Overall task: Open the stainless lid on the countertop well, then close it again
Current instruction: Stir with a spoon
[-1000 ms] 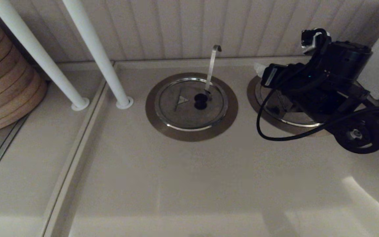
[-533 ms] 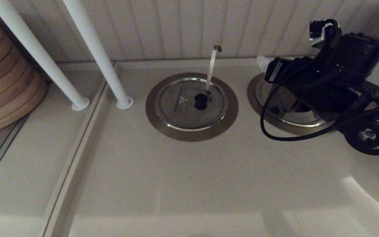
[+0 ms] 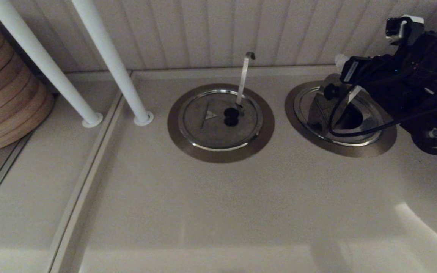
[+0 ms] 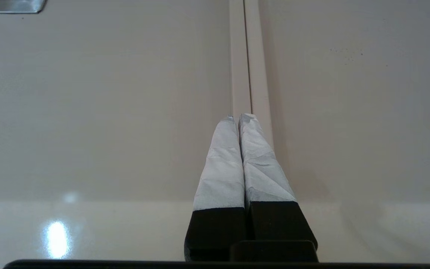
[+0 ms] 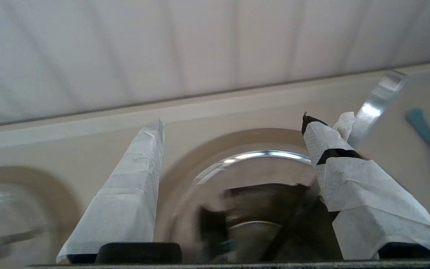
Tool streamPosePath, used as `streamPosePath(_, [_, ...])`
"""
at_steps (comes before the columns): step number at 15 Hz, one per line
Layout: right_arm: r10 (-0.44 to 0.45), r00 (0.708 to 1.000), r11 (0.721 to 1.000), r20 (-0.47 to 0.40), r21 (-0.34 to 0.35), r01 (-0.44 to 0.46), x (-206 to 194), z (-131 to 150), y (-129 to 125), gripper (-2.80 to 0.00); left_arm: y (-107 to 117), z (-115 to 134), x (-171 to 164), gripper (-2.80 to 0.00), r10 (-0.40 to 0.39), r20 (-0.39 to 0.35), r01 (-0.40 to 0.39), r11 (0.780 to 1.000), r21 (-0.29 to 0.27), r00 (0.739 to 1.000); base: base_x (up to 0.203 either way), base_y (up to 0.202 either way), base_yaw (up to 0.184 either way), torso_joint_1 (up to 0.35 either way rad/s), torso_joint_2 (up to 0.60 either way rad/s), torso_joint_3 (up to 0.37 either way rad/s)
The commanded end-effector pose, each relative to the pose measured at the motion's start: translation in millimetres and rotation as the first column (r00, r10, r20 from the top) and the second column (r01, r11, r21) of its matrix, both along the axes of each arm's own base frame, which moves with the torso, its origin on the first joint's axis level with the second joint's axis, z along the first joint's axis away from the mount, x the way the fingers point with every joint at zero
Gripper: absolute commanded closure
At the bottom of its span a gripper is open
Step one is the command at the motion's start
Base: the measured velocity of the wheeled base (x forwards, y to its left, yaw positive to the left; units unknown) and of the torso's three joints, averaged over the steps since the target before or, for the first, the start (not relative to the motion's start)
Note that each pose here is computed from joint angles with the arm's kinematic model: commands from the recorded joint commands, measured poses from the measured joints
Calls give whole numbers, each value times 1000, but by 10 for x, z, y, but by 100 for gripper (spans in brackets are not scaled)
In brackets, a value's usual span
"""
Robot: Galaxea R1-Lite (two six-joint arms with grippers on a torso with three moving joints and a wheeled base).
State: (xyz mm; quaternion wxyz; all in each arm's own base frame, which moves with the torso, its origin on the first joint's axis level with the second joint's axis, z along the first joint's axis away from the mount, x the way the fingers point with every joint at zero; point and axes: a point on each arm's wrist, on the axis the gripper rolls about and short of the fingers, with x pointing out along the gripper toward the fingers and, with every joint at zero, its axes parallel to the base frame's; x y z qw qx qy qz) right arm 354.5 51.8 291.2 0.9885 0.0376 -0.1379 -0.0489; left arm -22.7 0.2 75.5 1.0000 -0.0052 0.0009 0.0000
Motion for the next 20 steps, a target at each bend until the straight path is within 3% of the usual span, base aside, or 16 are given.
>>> streamPosePath(1, [-28,999,1000,-44,-3,28,232,-204,-81,-280,0,1,0,0,0,1,0,1000,0,1000,0,0,0,0,0,0])
streamPosePath(5, [-1,997,1000,-81,28,4,440,-403,-84,-280,0,0,0,0,0,0,0,1000,0,1000,0,0,0,0,0,0])
streamPosePath(11, [88,990,992,-111,95,-78,355,-386,116,-280,0,0,0,0,0,0,0,1000,0,1000,0,0,0,0,0,0])
streamPosePath(17, [73,997,992,-18,104,-71,104,-21,12,-280,0,0,0,0,0,0,0,1000,0,1000,0,0,0,0,0,0])
streamPosePath(20, [110,994,988,6,108,-110,-125,114,97,-280,0,0,0,0,0,0,0,1000,0,1000,0,0,0,0,0,0])
